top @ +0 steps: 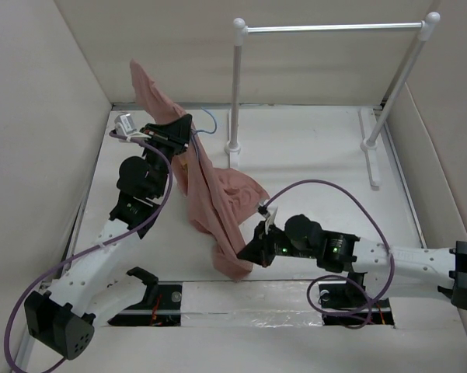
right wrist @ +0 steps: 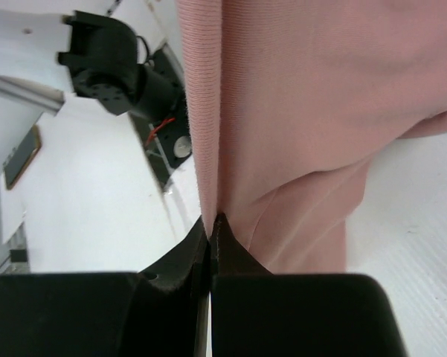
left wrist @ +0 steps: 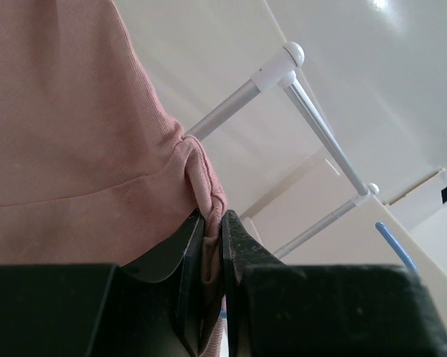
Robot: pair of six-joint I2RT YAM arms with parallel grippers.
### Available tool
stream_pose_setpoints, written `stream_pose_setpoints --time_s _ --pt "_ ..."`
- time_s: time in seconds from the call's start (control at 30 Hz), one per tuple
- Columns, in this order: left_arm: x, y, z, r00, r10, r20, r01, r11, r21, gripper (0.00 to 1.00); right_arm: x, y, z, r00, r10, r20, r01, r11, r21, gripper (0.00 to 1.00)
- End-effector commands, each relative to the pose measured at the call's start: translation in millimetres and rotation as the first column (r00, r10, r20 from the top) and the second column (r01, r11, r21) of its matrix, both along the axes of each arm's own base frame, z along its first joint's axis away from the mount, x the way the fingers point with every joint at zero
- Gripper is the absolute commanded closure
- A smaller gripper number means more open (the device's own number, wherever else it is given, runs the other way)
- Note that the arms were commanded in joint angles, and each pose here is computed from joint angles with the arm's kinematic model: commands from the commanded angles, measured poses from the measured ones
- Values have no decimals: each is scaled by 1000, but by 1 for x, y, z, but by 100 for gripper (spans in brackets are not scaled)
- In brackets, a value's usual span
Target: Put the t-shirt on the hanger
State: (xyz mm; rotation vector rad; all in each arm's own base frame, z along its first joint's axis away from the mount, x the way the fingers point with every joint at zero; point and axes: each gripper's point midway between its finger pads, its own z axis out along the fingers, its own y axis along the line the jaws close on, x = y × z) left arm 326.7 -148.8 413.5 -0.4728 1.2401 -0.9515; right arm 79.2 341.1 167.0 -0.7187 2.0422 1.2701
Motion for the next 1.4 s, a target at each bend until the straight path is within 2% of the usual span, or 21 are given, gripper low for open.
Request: stream_pose_setpoints --time_s 0.0,0.07,0.13,0.17,0.2,0.27,0.37,0.4,0.47,0.57,0.63,0.73,0.77,0.93,0.97,1.03,1.1,1.17,1.27,1.3,1.37 --pt "-29 44 105 943 146 298 -98 980 -171 100 -51 -32 -21 977 170 -127 -190 968 -162 100" --pt "-34 29 98 951 55 305 -10 989 -148 100 -44 -30 5 986 143 -81 -152 981 -119 100" --pt "-31 14 64 970 -42 237 88 979 -185 100 -24 -26 24 998 60 -10 -60 995 -86 100" --pt "-38 7 58 963 -98 251 148 970 -191 100 -15 -20 48 999 29 27 -28 999 -23 100" --pt "-35 -1 27 971 -143 192 183 960 -213 100 -9 -15 56 999 10 52 -10 1000 -4 100" --pt "-40 -10 4 971 -189 146 218 951 -217 100 1 -1 88 995 -5 96 -4 996 94 100" --pt "-44 -24 -36 966 -254 53 259 945 -200 100 15 24 95 993 -19 119 3 992 128 100" --pt "-46 -25 -50 964 -266 24 266 944 -195 100 20 30 98 992 -26 126 10 992 126 100" --pt "-54 -25 -61 958 -287 -5 281 940 -194 100 27 46 66 994 -23 104 19 999 41 100" --pt "-61 -21 -80 958 -282 -60 270 950 -154 100 20 61 29 998 49 50 -47 998 -45 100" --pt "-62 -19 -91 959 -268 -87 256 958 -129 100 6 66 30 992 126 24 -126 992 -25 100" --pt "-64 -16 -109 960 -253 -121 240 964 -112 100 11 64 67 993 90 77 -92 995 29 100" --pt "-64 -14 -111 962 -247 -118 234 965 -116 100 4 58 71 992 97 82 -97 995 5 100" --pt "-61 -17 -127 955 -262 -137 245 961 -128 100 -4 28 150 982 50 183 -81 982 168 100" --pt "-62 -20 -130 951 -279 -135 262 956 -132 100 -2 25 145 985 24 173 -57 980 189 96" --pt "-61 -21 -133 948 -285 -141 264 953 -149 100 0 28 117 990 16 138 -36 989 147 86" --pt "-66 -27 -138 933 -327 -147 306 940 -150 100 -5 32 73 995 59 80 -62 998 31 74" --pt "-69 -31 -140 923 -354 -150 330 930 -160 100 -9 39 30 996 89 11 -88 992 -87 66" --pt "-75 -36 -144 905 -397 -151 370 911 -181 100 -14 41 12 992 121 -19 -123 983 -136 52" --pt "-76 -37 -147 900 -406 -158 376 908 -186 100 -12 41 14 993 117 -10 -118 983 -139 43" --pt "-80 -41 -149 888 -433 -156 402 895 -192 100 -3 36 28 995 87 41 -80 985 -153 37"
